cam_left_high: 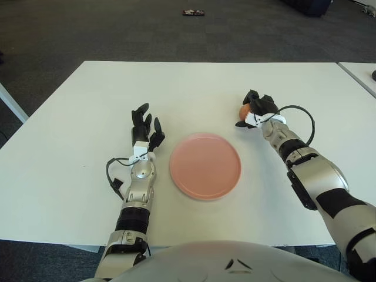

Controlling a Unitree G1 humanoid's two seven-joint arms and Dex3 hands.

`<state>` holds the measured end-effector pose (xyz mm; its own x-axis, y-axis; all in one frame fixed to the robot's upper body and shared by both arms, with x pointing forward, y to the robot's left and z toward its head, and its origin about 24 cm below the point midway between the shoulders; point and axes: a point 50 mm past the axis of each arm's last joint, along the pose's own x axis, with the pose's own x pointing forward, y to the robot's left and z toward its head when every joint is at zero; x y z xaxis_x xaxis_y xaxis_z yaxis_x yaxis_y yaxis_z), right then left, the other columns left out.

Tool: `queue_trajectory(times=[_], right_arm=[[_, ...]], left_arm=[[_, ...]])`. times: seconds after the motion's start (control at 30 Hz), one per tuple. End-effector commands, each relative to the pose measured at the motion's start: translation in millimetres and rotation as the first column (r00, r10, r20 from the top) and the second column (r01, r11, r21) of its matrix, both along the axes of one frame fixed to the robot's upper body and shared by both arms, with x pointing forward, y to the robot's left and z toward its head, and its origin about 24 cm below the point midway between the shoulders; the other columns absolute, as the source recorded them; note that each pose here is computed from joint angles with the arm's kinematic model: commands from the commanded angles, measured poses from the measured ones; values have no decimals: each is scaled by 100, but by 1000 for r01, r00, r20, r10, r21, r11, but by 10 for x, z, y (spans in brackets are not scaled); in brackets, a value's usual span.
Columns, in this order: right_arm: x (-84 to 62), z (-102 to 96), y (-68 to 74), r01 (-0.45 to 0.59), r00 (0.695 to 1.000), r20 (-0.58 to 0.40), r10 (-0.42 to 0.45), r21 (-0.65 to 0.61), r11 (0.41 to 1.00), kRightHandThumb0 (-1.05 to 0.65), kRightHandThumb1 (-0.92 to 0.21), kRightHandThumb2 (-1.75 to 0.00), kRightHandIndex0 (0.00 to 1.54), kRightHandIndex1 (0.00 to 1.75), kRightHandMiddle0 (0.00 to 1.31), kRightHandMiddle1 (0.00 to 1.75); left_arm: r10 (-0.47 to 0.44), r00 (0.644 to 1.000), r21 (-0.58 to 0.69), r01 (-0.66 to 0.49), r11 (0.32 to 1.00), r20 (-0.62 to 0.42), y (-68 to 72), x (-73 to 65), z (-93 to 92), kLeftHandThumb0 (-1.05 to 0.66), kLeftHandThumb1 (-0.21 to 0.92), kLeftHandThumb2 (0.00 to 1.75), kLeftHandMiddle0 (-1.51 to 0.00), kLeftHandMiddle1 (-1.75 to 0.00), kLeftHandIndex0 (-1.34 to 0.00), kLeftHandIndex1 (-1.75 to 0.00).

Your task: Put the apple into the plate.

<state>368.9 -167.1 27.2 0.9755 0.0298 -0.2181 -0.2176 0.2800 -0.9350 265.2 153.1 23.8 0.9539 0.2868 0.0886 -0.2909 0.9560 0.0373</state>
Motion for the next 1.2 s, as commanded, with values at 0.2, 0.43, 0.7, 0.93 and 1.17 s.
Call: queue_trajectory(times=[0.2,0.43,0.7,0.93,1.17], right_arm=[[-354,-506,-189,46,978,-198,-69,-117,992,-19,-34,-110,67,135,45,170],[-392,-538,-147,75,986,-141,-84,-62,995,-2,-2,-155,90,146,65,174],[-366,-494,-114,76,994,-78,-79,-43,996,0,3,-161,95,147,67,175],[-373,-492,-111,73,996,-51,-75,-43,996,0,3,-160,97,143,67,175],[-379,-497,-102,72,996,-47,-73,-37,997,0,4,-161,98,142,68,175]], left_arm=[[12,1000,6,-12,1000,9,22,-16,26,-68,92,73,-47,-3,0,-99],[10,1000,6,-10,1000,4,23,-19,31,-69,92,73,-47,-3,0,-99],[10,1000,9,-11,1000,9,31,-23,32,-69,92,73,-46,-2,0,-99],[11,1000,9,-11,1000,7,35,-22,25,-70,92,74,-45,-2,0,-98],[17,1000,6,-17,1000,5,47,-21,20,-71,92,73,-47,-3,0,-100]])
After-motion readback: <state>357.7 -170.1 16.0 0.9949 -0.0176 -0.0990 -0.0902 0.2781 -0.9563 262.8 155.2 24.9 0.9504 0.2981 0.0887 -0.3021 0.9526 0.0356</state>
